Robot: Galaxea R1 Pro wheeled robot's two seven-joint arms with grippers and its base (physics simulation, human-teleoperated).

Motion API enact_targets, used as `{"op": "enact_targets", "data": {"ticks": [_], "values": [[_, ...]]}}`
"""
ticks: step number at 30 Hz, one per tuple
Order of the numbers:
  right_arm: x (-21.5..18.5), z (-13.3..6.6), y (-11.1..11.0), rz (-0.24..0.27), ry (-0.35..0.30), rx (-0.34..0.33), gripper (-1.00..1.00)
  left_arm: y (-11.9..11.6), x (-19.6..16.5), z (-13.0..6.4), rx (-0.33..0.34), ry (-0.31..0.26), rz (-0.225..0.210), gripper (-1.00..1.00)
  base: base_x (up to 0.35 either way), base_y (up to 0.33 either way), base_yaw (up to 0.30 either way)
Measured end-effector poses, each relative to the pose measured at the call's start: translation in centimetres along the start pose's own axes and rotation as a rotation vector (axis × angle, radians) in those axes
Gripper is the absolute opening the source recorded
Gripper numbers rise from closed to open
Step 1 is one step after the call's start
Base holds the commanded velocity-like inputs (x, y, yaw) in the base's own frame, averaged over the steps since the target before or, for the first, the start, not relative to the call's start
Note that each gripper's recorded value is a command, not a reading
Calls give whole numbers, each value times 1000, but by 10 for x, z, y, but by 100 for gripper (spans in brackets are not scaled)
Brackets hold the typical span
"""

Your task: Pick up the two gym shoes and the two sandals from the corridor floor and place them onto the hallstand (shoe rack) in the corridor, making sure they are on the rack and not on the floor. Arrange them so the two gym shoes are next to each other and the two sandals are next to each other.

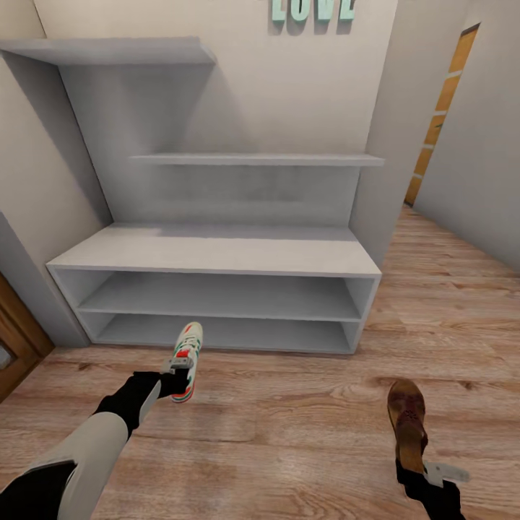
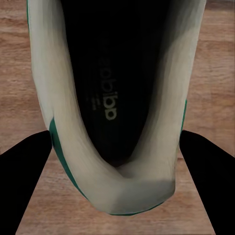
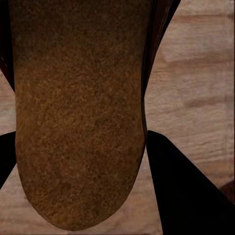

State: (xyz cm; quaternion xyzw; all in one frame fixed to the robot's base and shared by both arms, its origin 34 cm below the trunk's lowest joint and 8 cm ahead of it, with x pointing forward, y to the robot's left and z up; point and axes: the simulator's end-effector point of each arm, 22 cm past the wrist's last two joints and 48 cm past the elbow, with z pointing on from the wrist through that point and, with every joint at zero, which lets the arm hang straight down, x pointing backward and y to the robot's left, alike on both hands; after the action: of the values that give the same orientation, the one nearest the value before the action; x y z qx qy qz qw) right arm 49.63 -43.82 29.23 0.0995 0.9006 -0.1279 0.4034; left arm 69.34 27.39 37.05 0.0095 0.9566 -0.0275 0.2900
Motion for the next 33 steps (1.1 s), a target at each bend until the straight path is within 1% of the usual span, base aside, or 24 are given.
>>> {"op": "enact_targets", "data": {"ticks": [3,4,5,6,7,8,11,14,20,23,27,33], "values": [[-3,1,-19,23,2,35,-100,-2,1,0,5,1,6,-100,0,0,0],[-7,2,-29,23,-3,51,-100,-3,1,0,7,1,6,-100,0,0,0],[-9,2,-37,18,-6,59,-100,-3,1,0,8,1,6,-100,0,0,0],[-16,3,-53,12,-16,79,-100,-4,1,0,10,1,6,-100,0,0,0],[-18,4,-61,4,-20,88,-100,-5,1,0,12,1,6,-100,0,0,0],[-23,4,-76,-5,-26,105,-100,-7,1,0,14,0,5,-100,0,0,0],[-29,5,-91,-20,-34,121,-100,-9,-1,0,18,-2,4,-100,0,0,0],[-32,5,-95,-26,-39,126,-100,-10,-2,0,20,-4,3,-100,0,0,0],[-33,5,-96,-31,-40,125,-100,-9,-1,0,18,-7,3,-100,27,0,0],[-31,4,-95,-30,-37,123,-100,-7,0,0,15,-7,6,-100,246,0,0],[-29,5,-94,-31,-34,122,-100,-8,2,1,17,-8,5,-100,61,0,0],[-31,4,-96,-28,-38,125,-100,-7,2,1,15,-8,6,-100,232,-97,0]]}}
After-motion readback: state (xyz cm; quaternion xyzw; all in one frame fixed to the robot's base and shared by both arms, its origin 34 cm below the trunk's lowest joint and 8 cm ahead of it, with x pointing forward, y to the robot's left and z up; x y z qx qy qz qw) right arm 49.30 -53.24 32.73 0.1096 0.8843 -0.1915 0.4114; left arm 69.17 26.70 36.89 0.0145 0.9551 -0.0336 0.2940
